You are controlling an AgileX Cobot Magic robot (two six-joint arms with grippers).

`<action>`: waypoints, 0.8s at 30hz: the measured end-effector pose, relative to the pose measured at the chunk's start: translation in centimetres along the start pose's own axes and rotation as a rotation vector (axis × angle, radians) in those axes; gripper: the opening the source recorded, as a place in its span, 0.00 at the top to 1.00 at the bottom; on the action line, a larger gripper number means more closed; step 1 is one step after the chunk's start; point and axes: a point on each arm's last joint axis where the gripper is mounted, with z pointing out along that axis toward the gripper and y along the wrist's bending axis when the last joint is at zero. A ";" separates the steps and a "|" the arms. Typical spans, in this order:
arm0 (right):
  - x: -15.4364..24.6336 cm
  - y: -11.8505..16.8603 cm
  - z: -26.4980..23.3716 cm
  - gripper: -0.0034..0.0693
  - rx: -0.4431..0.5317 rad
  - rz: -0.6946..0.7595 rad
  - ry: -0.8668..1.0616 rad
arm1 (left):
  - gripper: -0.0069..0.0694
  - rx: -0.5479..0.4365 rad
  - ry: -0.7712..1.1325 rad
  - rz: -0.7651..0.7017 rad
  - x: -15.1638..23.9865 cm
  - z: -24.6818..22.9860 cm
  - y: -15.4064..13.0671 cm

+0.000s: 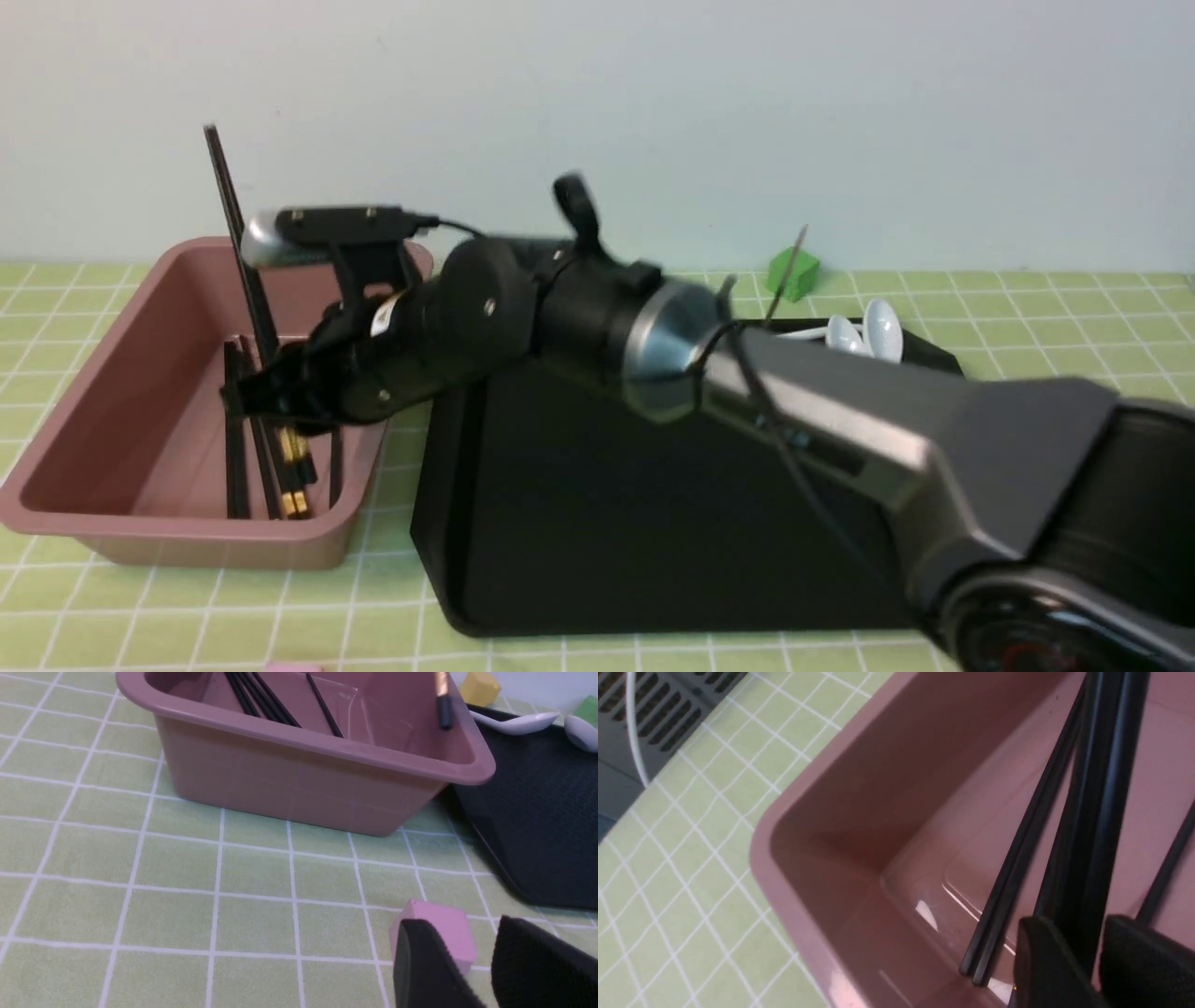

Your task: On green tablecloth take chopsticks from black tray and put them in box.

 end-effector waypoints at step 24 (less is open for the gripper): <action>-5.8 8.4 -34.7 0.97 0.244 -0.359 0.047 | 0.60 0.000 0.000 0.000 0.0 0.0 0.0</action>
